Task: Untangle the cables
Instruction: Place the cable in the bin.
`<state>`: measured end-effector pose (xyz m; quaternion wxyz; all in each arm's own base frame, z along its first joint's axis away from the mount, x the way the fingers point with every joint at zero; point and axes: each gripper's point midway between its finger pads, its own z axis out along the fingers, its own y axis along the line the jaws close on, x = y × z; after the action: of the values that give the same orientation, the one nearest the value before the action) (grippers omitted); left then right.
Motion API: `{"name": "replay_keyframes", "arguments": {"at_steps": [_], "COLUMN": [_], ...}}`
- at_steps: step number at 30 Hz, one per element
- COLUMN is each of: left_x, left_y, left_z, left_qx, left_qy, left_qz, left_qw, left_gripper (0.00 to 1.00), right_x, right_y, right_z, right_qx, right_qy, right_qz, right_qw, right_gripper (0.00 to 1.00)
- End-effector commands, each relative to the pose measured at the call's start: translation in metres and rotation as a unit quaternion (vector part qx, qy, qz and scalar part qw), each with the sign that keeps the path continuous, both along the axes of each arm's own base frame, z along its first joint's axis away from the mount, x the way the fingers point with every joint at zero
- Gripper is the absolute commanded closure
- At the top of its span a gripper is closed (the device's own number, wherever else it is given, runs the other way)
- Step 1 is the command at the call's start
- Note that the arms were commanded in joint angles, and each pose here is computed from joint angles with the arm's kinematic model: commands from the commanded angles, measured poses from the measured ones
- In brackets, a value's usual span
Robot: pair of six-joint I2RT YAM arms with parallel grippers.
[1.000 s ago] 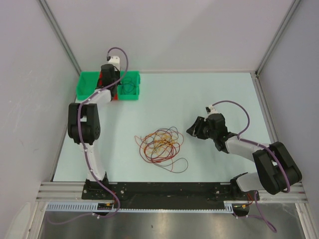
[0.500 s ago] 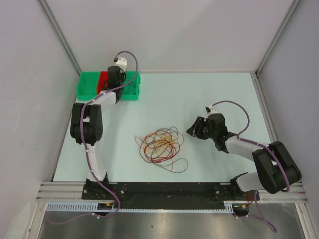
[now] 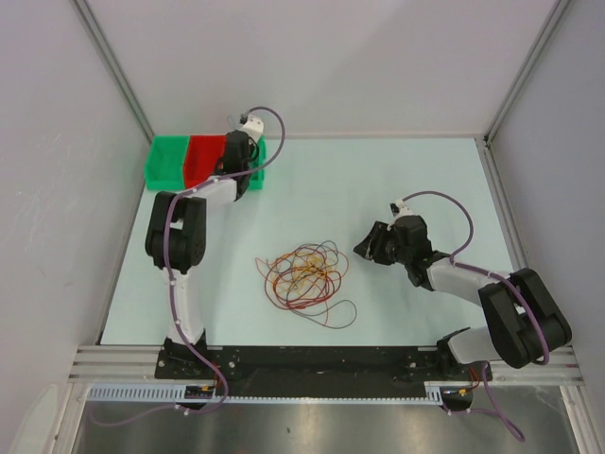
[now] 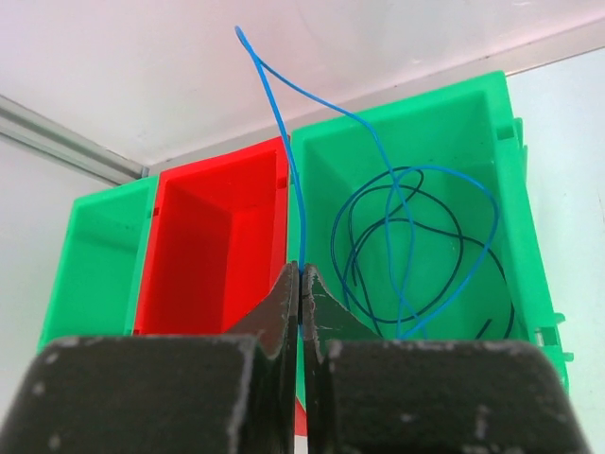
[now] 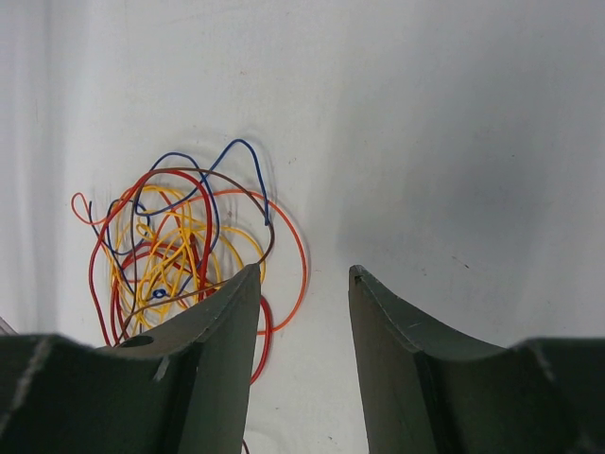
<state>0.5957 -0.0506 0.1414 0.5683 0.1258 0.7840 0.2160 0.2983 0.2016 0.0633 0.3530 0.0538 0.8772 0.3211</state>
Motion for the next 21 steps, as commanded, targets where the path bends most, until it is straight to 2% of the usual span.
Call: {"name": "replay_keyframes", "arguments": {"at_steps": [1,6,8,16,21], "left_x": [0.007,0.007,0.009,0.014,0.02], "left_y": [-0.019,-0.032,-0.033,-0.016,-0.005], "left_z": [0.004,-0.015,-0.02,-0.039,-0.04], "left_qx": [-0.022,-0.067,-0.107,-0.22,-0.237], "left_qy": [-0.002,0.042,0.051,0.087,0.109], "left_qz": [-0.049,-0.063,-0.057,-0.036,-0.011], "left_qw": [0.999,0.995,0.991,0.971,0.965], "left_gripper": [1.0,1.0,0.99,1.0,0.99], "right_x": [0.005,0.005,0.006,0.006,0.006], "right_y": [0.002,0.002,0.002,0.001,0.001], "right_z": [0.006,0.006,0.006,0.006,0.006], "right_qx": [0.011,0.012,0.012,0.011,0.011], "right_qy": [-0.014,-0.015,-0.015,-0.014,-0.015], "right_qz": [0.0,0.001,0.001,-0.002,-0.001], "right_qw": [1.0,1.0,1.0,1.0,1.0], "right_gripper": [0.53,0.53,0.53,0.54,0.54]}}
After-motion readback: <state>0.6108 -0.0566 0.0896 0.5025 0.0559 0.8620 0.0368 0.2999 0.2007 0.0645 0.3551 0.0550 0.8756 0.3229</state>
